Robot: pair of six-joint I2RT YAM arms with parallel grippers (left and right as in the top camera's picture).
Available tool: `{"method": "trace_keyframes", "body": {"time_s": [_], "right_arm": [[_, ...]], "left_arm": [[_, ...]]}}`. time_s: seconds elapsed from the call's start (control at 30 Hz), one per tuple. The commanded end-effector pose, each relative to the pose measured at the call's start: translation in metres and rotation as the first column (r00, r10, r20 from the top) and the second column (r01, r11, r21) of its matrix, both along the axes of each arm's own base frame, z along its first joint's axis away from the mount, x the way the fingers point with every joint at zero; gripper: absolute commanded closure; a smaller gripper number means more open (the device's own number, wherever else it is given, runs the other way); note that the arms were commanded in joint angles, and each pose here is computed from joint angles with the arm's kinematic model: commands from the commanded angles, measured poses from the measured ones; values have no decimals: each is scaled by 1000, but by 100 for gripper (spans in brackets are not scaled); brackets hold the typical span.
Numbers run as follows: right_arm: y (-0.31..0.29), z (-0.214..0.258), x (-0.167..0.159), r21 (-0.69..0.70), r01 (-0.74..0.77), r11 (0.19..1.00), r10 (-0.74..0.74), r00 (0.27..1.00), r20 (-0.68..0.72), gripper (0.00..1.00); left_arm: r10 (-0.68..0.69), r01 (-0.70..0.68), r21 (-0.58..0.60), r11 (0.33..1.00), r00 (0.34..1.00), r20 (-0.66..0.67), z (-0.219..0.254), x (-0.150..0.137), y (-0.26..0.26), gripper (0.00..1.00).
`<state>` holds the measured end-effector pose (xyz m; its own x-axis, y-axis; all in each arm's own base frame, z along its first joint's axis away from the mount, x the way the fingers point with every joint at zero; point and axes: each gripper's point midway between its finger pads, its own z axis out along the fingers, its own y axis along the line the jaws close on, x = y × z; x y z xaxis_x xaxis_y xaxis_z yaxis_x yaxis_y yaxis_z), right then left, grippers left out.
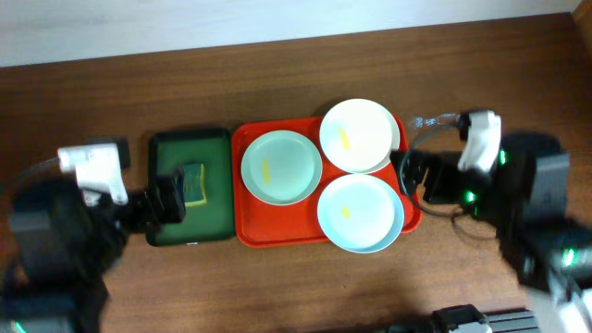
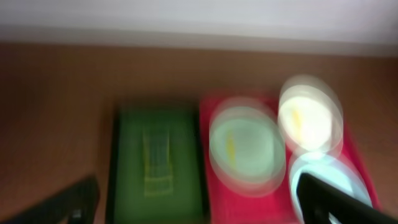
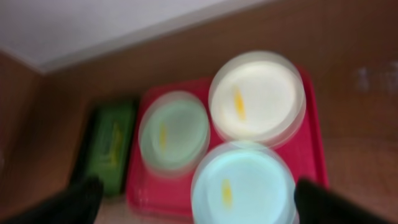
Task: Clean dirty plates on tray and stack at the side
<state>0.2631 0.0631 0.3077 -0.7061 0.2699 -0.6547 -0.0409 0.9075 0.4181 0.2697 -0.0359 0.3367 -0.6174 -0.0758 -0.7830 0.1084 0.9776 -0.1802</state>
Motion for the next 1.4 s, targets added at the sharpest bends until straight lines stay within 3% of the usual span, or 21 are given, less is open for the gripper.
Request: {"method": "trace_keyframes", "body": {"time_s": [0.0,0.1,0.13,0.17,0.2,0.23,0.27,0.3,0.33,0.37,0.43,0.5,0.53,0.8,0.9,1.0,1.17,1.37], "right_arm": [[4,11,25,-13,-39,999,38,994,-99,2],[9,-14,47,2,-54,999,53,977,-208,2],[11,-25,49,10,-59,998,60,965,-254,6],[11,-41,50,11,-59,998,59,945,-321,28],[11,-53,50,11,-58,998,58,926,-372,47],[11,-63,50,11,-60,998,59,908,-415,57],[13,-74,51,11,-64,998,62,887,-457,64],[13,-83,52,8,-64,998,60,872,-486,72],[14,-90,53,8,-68,998,63,857,-511,77],[17,-100,54,8,-74,997,67,837,-544,74],[21,-118,57,8,-88,996,75,801,-595,63],[28,-134,61,-1,-122,992,95,776,-623,53],[34,-140,66,-5,-146,989,111,775,-622,51],[80,-190,96,-62,-231,971,144,770,-622,58],[89,-217,102,-127,-173,977,50,759,-649,59],[107,-234,113,-125,-203,971,80,773,-629,61],[117,-255,122,-131,-203,970,78,777,-625,72],[118,-279,126,-125,-144,982,27,757,-653,75]], "left_arm": [[-26,29,11,1000,982,-188,10,29,-3,1],[-26,30,7,1000,940,-340,-11,44,-4,1],[-41,39,-13,999,918,-395,-25,48,-7,1],[-42,39,-17,999,888,-458,-40,48,-8,1],[-42,38,-18,999,856,-515,-54,48,-8,10],[-41,37,-18,999,836,-547,-63,49,-8,32],[-41,36,-19,999,822,-569,-69,51,-8,60],[-41,36,-20,999,809,-586,-76,55,-8,79],[-40,36,-19,999,799,-600,-81,57,-8,87],[-39,35,-19,999,788,-614,-87,60,-8,89],[-34,34,-13,999,774,-632,-96,66,-7,83],[-34,34,-13,999,768,-640,-102,70,-7,62],[-32,33,-11,999,765,-643,-104,72,-7,56],[-4,25,23,999,759,-651,-114,80,-1,53],[-4,25,23,999,761,-649,-114,81,-1,53],[-4,25,23,999,762,-647,-114,82,-1,53],[-4,25,23,999,760,-650,-115,81,-1,53],[-4,25,23,999,759,-651,-115,81,-1,52]]}}
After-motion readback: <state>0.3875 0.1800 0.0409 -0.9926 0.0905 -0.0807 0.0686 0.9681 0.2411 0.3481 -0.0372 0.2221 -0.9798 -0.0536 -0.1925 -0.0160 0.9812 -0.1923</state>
